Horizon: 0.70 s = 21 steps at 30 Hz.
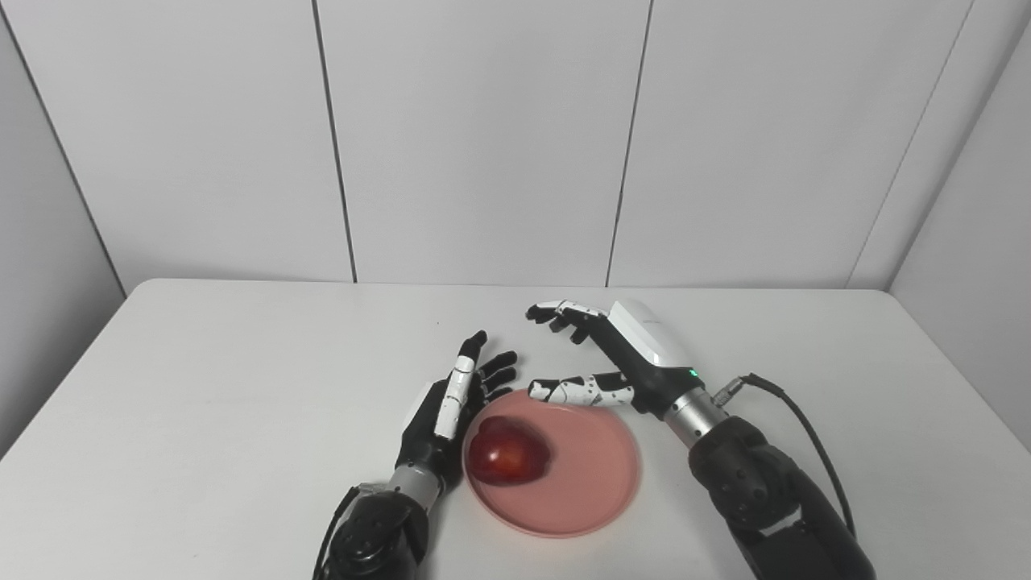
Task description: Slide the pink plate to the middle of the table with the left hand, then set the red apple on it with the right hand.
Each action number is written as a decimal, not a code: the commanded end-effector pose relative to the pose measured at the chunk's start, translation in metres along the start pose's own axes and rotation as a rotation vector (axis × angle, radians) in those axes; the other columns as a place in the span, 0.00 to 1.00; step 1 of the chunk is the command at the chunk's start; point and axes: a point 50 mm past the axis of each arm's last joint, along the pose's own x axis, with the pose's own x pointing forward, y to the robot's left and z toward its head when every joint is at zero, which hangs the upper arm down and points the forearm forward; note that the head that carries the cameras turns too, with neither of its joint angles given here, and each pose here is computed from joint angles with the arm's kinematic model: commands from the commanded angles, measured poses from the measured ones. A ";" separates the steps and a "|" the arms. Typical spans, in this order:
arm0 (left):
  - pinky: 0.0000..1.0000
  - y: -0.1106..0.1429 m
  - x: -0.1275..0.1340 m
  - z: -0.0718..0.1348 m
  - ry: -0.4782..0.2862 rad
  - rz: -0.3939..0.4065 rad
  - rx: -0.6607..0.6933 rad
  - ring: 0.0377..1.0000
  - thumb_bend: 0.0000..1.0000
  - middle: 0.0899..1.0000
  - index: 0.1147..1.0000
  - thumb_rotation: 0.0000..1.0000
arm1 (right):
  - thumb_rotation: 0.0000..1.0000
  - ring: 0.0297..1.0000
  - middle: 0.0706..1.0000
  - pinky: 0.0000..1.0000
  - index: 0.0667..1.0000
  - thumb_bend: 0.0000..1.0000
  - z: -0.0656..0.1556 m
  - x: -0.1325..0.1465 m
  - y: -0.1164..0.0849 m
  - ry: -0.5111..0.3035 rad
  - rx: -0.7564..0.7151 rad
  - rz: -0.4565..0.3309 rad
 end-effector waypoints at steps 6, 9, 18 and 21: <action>0.87 0.008 -0.007 -0.020 0.097 0.047 -0.020 0.86 0.81 0.86 1.00 0.96 | 1.00 0.80 0.82 0.72 0.79 1.00 -0.012 -0.001 -0.019 0.067 0.296 -0.180; 0.86 0.009 -0.007 -0.020 0.093 0.050 -0.016 0.86 0.80 0.86 1.00 0.97 | 1.00 0.80 0.82 0.74 0.80 0.98 -0.025 -0.009 -0.017 0.110 0.387 -0.199; 0.88 0.012 -0.009 -0.020 0.078 0.068 0.016 0.88 0.78 0.93 1.00 0.99 | 1.00 0.82 0.84 0.83 0.91 0.99 -0.048 -0.025 -0.003 0.247 0.608 -0.246; 0.90 0.012 -0.009 -0.020 0.078 0.074 0.026 0.90 0.78 0.95 1.00 1.00 | 1.00 0.85 0.87 0.88 0.92 0.99 -0.053 -0.028 -0.001 0.275 0.648 -0.247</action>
